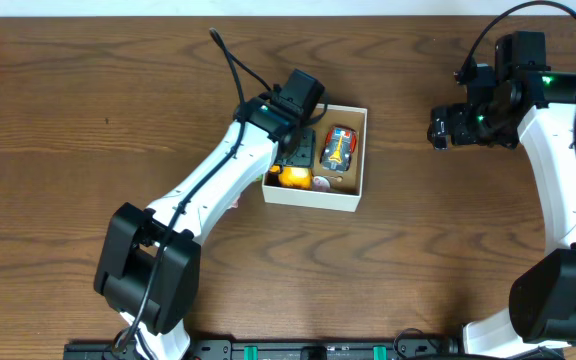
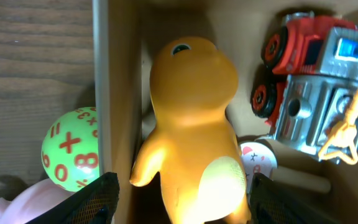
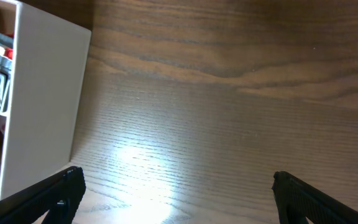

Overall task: Pack container
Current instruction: 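Lower the dinosaur into the box's left side and open the left gripper, then move the left gripper to the pink-and-white duck toy and grasp it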

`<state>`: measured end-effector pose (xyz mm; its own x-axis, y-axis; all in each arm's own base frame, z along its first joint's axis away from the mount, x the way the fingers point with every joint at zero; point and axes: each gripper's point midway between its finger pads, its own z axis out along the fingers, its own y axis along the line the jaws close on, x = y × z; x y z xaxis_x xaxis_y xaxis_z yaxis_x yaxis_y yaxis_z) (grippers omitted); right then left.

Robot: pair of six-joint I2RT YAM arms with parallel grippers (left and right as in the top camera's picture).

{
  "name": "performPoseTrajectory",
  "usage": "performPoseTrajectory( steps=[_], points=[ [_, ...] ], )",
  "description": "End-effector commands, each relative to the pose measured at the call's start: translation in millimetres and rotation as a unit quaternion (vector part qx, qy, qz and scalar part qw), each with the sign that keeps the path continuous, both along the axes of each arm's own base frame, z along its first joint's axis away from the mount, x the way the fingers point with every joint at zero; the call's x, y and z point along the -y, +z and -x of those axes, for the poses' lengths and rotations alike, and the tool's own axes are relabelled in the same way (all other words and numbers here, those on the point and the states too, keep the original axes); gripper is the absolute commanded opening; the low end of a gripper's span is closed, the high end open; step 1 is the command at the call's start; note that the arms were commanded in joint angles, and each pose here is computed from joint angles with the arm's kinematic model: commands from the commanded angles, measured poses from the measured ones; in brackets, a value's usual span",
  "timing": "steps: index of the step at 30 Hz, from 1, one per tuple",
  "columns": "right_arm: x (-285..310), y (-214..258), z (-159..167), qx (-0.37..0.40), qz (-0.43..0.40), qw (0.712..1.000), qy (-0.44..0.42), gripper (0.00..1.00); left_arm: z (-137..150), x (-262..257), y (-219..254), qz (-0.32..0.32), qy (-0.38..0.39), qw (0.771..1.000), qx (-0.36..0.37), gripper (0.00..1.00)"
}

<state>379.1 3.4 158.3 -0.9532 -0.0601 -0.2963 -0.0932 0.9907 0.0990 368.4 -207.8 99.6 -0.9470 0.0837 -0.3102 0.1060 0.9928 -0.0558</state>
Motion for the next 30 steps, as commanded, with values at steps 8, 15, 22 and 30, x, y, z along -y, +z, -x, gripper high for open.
performPoseTrajectory(
  steps=[8, 15, 22, 30],
  points=[
    [2, 12, -1, 0.017, -0.001, 1.000, -0.009, 0.99, -12, -54, 97, -0.029, 0.052, 0.991, 0.122, 0.69],
    [2, 12, -1, 0.017, -0.001, 1.000, -0.009, 0.99, 11, -107, 112, -0.069, 0.078, 0.990, 0.096, 0.69],
    [2, 12, -1, 0.017, -0.001, 1.000, -0.009, 0.99, 46, -166, 68, -0.127, 0.119, 0.985, -0.016, 0.68],
    [2, 12, -1, 0.017, -0.001, 1.000, -0.009, 0.99, 63, -186, 19, -0.078, 0.138, 0.984, -0.081, 0.68]
  ],
)
